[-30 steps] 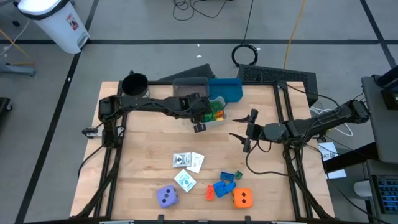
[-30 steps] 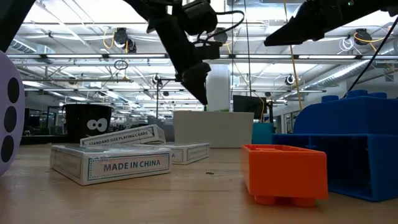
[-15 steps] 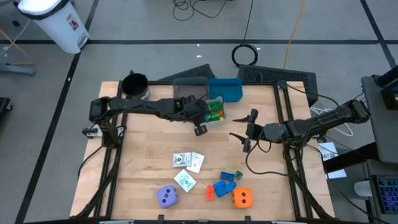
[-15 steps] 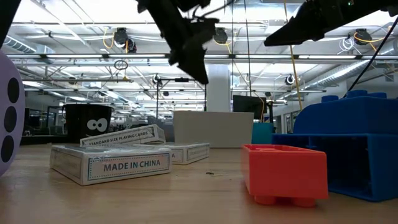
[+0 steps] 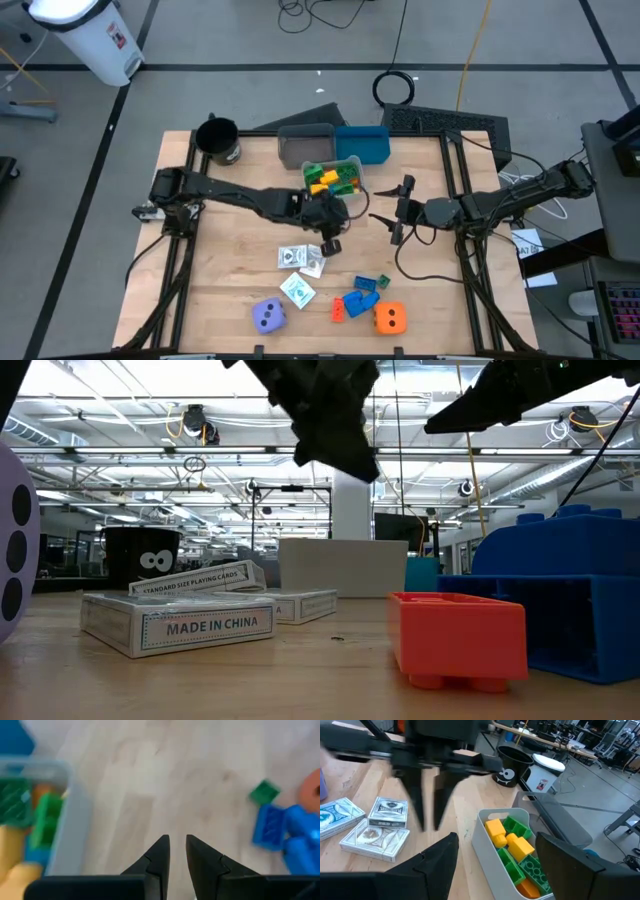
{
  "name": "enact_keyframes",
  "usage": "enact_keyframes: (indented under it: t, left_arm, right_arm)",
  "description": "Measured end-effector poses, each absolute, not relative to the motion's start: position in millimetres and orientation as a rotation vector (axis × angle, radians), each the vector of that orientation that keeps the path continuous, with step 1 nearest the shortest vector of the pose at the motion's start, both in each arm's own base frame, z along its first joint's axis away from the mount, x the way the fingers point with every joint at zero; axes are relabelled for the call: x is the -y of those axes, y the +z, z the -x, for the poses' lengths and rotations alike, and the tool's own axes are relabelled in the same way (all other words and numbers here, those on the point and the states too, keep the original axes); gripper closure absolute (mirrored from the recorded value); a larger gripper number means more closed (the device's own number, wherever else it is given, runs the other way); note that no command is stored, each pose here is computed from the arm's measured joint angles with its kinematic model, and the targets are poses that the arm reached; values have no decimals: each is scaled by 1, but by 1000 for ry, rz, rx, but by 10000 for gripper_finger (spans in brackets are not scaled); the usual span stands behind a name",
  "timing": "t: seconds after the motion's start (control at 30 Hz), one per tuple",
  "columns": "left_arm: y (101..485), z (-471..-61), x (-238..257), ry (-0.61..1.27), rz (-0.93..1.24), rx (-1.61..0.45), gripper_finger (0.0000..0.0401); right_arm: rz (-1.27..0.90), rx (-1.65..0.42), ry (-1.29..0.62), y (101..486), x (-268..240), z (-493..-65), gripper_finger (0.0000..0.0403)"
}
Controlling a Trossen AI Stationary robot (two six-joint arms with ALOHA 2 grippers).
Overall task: Pick & Place Toys
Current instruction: Put the blue game piece into the gray bin
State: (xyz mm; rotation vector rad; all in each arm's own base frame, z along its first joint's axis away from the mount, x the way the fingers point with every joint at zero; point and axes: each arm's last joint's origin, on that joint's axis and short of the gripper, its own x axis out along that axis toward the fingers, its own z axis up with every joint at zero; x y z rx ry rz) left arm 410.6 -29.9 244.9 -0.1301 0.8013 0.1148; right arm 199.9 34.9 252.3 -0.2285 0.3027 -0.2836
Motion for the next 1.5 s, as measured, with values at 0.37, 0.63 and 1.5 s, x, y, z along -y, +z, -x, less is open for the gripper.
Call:
enact_keyframes:
  t: [0.37,0.63,1.5]
  left_arm:
    - [231,-425,74,5,98,-702,329]
    - [191,-448,95,-112,-25,-627,329]
    - [232,-428,93,-241,46,-656,329]
  right_arm:
    - [234,-301,-283,252,-35,-200,147]
    - [233,-297,-283,251,-35,-200,147]
    - [237,-317,-296,249,-31,-200,147]
